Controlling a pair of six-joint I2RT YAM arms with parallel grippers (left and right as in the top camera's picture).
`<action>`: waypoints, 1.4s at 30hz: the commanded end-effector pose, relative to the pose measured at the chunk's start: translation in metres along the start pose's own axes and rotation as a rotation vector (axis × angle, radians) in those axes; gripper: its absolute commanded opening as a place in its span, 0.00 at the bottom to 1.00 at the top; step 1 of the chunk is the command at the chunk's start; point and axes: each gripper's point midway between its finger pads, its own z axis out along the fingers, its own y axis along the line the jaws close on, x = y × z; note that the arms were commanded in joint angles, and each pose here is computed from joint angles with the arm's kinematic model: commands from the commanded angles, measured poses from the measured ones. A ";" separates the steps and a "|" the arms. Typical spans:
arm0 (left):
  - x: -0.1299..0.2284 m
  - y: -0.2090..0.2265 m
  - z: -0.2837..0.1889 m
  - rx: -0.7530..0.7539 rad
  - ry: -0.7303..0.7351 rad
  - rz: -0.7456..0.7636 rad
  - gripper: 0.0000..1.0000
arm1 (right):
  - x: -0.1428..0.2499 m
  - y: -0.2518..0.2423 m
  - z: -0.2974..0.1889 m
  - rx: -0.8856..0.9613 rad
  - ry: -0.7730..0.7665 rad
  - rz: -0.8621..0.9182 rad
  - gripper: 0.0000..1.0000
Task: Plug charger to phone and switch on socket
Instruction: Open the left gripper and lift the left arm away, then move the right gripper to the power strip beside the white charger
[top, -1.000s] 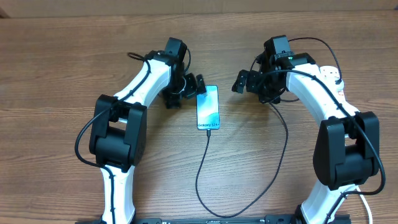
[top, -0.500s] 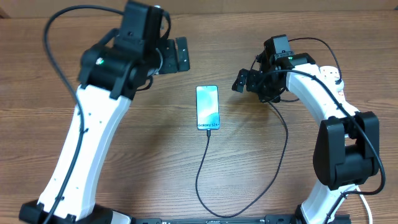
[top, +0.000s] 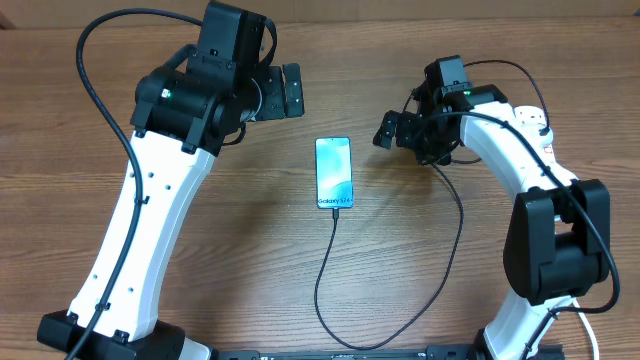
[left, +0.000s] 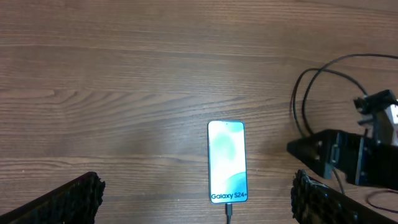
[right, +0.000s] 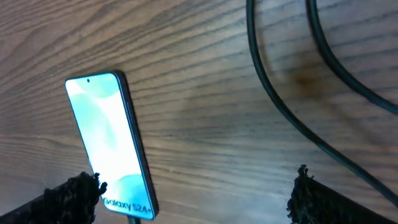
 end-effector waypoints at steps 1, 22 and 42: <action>0.001 0.005 0.002 -0.023 0.002 0.015 1.00 | -0.042 0.010 -0.050 -0.014 -0.117 -0.006 1.00; 0.001 0.005 0.002 -0.023 0.002 0.015 1.00 | -0.103 -0.236 -0.278 0.046 -0.538 0.165 1.00; 0.001 0.005 0.002 -0.023 0.003 0.015 1.00 | -0.069 -0.254 -0.138 -0.176 -0.361 0.096 1.00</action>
